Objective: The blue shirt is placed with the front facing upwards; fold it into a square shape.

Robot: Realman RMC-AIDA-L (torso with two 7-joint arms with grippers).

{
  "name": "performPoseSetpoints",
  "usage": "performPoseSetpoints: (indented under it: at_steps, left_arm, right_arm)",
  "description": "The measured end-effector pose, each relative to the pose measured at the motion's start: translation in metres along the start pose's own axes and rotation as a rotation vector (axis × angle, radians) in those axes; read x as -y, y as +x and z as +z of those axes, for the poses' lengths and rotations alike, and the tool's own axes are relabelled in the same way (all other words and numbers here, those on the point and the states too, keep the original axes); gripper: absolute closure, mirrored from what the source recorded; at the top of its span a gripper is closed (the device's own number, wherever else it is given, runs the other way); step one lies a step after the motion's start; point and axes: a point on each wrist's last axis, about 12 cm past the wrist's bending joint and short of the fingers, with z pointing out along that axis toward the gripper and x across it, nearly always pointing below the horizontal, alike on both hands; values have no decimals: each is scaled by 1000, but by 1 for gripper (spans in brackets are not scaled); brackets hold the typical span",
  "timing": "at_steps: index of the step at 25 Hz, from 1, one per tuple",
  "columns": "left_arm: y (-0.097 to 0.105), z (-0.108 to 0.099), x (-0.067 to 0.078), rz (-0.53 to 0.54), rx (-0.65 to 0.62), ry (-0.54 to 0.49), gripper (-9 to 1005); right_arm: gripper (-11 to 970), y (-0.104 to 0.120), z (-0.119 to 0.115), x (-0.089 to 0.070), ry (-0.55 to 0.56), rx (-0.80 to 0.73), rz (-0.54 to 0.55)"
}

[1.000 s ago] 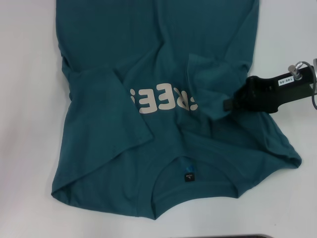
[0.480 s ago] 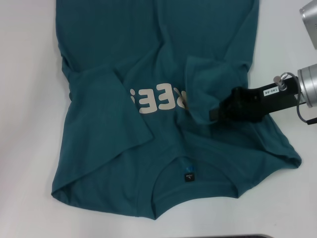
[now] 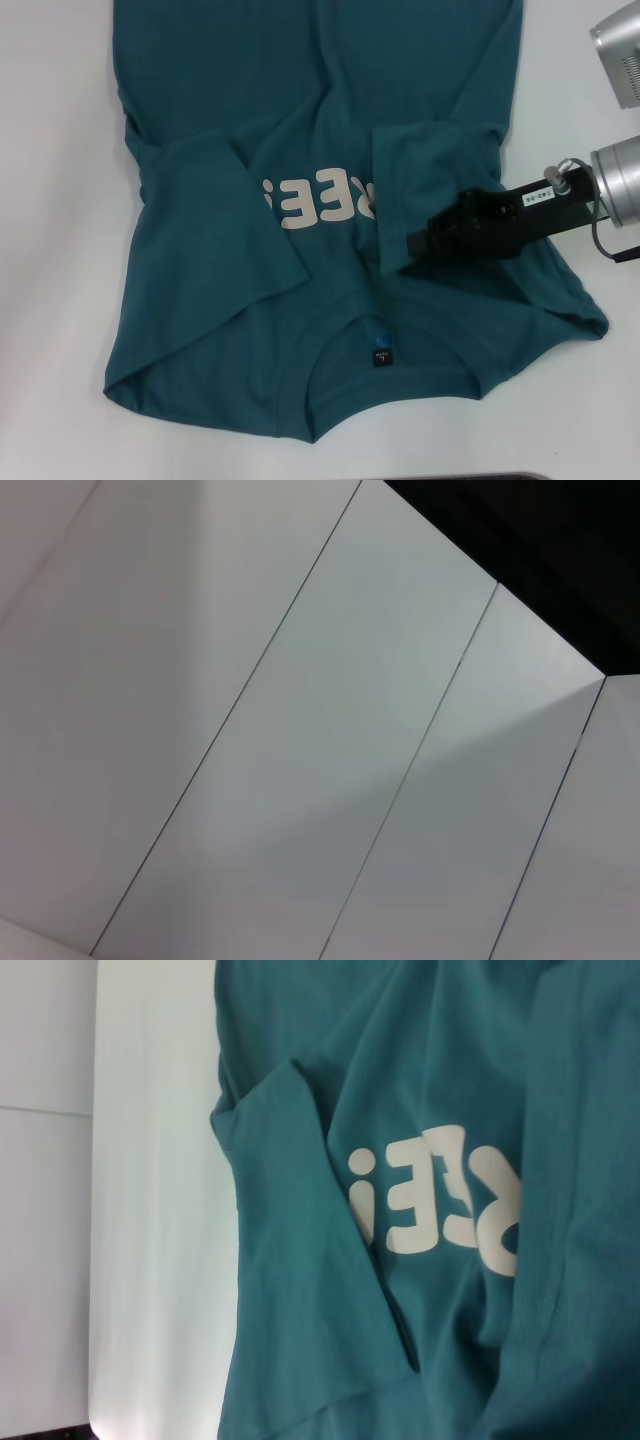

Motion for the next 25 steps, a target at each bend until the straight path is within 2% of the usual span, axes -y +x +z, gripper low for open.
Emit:
performPoseSetpoints:
  at_steps: [1,6,12,16,20,23,25]
  left_arm:
    - [0,0,0,0,0,0,275]
    - [-1,0,0,1,8,-3,275]
    - [-1,0,-1,0,8,-11,277]
    - [0,1,-2,-2,10,-19,280]
    - [0,3,-3,-3,10,-20,279]
    - [0,4,-3,-3,8,-18,279]
    - [0,5,-3,-10,3,-13,280]
  right_arm:
    - [938,0,-1,1,0,3,2]
    - [762,1,-5,2,-32,19,13]
    - [564,3,-7,-11,-158,-5,-43]
    - [534,4,-10,-16,-195,-29,-62]
    - [503,0,-26,-14,-194,-1,-68]
    - [481,-7,-48,-12,-200,89,-157]
    - [465,-11,-64,-11,-218,201,-307]
